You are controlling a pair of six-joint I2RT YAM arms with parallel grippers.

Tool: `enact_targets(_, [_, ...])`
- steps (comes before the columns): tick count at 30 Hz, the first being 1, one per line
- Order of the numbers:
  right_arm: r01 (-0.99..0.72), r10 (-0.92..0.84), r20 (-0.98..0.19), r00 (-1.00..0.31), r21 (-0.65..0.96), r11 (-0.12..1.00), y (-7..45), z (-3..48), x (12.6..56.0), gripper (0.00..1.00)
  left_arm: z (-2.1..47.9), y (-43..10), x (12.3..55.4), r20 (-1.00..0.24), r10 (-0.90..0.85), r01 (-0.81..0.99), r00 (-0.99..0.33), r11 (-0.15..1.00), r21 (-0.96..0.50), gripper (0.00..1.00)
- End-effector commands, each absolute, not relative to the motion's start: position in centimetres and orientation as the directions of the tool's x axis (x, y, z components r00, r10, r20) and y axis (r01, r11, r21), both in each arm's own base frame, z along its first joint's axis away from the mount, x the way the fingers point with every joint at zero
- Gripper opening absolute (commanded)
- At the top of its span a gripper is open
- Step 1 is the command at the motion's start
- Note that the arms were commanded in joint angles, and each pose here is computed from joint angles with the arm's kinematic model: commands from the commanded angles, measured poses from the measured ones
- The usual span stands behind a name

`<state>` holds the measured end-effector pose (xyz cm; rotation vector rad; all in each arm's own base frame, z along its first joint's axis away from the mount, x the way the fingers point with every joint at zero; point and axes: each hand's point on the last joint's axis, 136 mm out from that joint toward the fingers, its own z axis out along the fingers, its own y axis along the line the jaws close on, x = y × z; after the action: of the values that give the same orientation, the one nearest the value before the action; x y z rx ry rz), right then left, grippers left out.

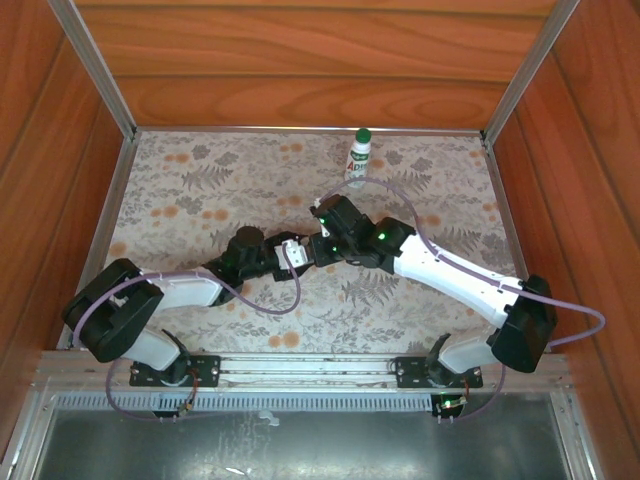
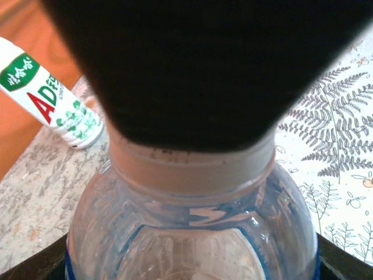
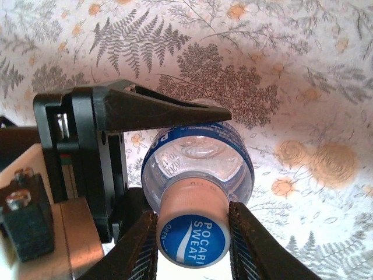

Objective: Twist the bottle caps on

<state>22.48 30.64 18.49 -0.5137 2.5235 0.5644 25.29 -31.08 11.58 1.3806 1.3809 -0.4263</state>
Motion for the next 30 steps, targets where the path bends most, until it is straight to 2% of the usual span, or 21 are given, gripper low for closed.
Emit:
enact_targets(1, [-0.318,-0.049,-0.539,-0.841,0.419,0.85,31.6,20.1,23.7,0.16,14.2,-32.3,25.3,-0.836,0.418,0.842,0.356,0.244,0.481,0.65])
enact_targets(5, [-0.49,-0.177,-0.686,-0.705,0.292,0.822,30.9,21.7,24.4,0.43,13.8,-32.2,24.6,-0.839,0.41,0.853,0.358,0.22,0.472,0.65])
enact_targets(7, [-0.585,-0.258,-0.753,-0.605,0.201,0.786,30.5,22.5,24.6,0.6,13.8,-32.1,24.2,-0.841,0.403,0.857,0.361,0.211,0.47,0.65])
enact_targets(9, [-0.653,-0.34,-0.794,-0.504,0.092,0.752,29.6,23.4,24.6,0.71,13.9,-32.0,23.7,-0.844,0.393,0.862,0.366,0.199,0.466,0.65])
enact_targets(11, [-0.706,-0.404,-0.803,-0.438,0.029,0.707,28.8,24.2,24.3,0.75,13.9,-31.9,23.3,-0.847,0.386,0.866,0.366,0.191,0.461,0.65])
enact_targets(14, [-0.79,-0.49,-0.82,-0.294,-0.079,0.608,28.2,25.3,23.5,0.76,14.0,-31.9,22.9,-0.858,0.372,0.877,0.355,0.184,0.443,0.65])
enact_targets(19, [-0.919,-0.616,-0.787,-0.017,-0.23,0.319,28.2,25.3,19.7,0.75,14.6,-32.1,21.9,-0.878,0.334,0.896,0.343,0.163,0.412,0.65])
enact_targets(24, [-0.954,-0.74,-0.664,0.106,-0.278,0.113,27.4,24.3,17.7,0.76,14.7,-31.9,21.4,-0.885,0.324,0.905,0.334,0.153,0.398,0.66])
enact_targets(30, [-0.957,-0.79,-0.589,0.171,-0.291,0.01,28.1,23.5,17.6,0.73,14.8,-32.1,21.2,-0.888,0.316,0.909,0.335,0.139,0.392,0.66])
